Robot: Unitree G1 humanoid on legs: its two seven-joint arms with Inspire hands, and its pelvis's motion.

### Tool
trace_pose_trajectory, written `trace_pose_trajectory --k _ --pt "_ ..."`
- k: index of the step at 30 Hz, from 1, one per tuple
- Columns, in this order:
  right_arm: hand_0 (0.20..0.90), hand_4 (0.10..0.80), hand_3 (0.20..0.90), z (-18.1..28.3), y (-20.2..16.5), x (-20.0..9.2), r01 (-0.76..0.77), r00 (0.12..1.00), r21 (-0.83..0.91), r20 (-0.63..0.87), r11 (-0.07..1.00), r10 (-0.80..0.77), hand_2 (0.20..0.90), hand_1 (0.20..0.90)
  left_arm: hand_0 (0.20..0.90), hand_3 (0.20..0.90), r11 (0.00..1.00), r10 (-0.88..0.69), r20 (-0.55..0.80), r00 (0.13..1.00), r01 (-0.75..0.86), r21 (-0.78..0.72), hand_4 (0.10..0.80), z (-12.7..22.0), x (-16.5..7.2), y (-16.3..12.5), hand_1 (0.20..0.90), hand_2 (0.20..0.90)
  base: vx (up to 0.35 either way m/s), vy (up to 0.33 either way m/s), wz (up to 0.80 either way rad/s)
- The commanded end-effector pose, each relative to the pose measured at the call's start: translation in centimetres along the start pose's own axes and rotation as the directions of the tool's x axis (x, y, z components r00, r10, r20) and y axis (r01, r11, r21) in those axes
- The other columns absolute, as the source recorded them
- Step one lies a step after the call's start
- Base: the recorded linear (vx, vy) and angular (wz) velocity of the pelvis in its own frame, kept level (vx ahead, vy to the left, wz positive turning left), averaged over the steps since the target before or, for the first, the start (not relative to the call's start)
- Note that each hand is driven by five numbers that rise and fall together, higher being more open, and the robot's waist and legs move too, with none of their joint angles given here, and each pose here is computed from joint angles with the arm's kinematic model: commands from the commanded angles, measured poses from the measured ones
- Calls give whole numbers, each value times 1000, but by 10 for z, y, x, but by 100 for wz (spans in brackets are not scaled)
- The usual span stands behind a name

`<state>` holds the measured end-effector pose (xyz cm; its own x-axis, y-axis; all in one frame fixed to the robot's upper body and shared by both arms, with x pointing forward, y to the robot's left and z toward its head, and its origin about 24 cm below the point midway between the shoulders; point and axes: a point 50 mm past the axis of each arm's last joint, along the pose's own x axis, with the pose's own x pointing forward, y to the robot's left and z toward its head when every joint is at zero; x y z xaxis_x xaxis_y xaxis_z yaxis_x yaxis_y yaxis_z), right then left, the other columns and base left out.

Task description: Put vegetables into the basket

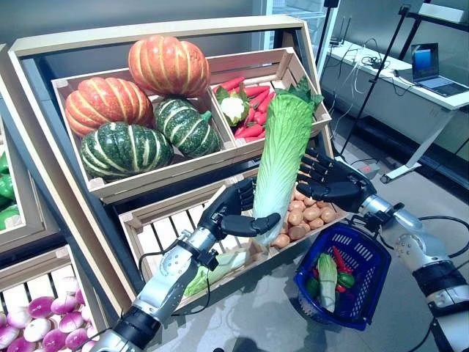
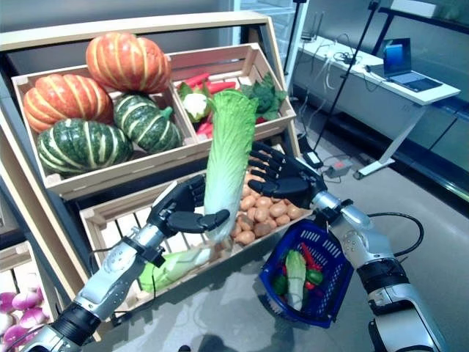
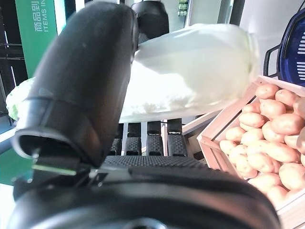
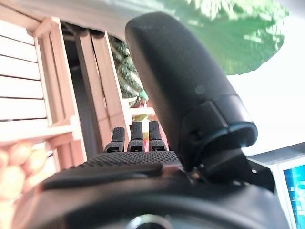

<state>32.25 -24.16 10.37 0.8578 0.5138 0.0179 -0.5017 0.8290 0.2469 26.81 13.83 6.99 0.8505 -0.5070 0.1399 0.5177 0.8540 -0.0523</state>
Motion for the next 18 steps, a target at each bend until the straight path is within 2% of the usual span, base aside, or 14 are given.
trace_pose_trajectory --k 1,9,18 --pt "900 800 900 61 -9 -8 25 966 -64 258 998 -8 900 900 300 300 996 -62 240 969 46 74 400 40 19 -5 300 300 -19 -6 -15" --pt "900 800 900 66 -13 -14 33 967 -71 255 997 -14 900 900 300 300 996 -31 238 971 11 85 400 39 18 -3 300 300 -9 -1 -6" --pt "900 800 900 78 -16 -25 -2 934 36 356 999 -11 900 900 300 300 993 -11 214 977 -15 119 400 33 10 5 300 300 0 0 0"
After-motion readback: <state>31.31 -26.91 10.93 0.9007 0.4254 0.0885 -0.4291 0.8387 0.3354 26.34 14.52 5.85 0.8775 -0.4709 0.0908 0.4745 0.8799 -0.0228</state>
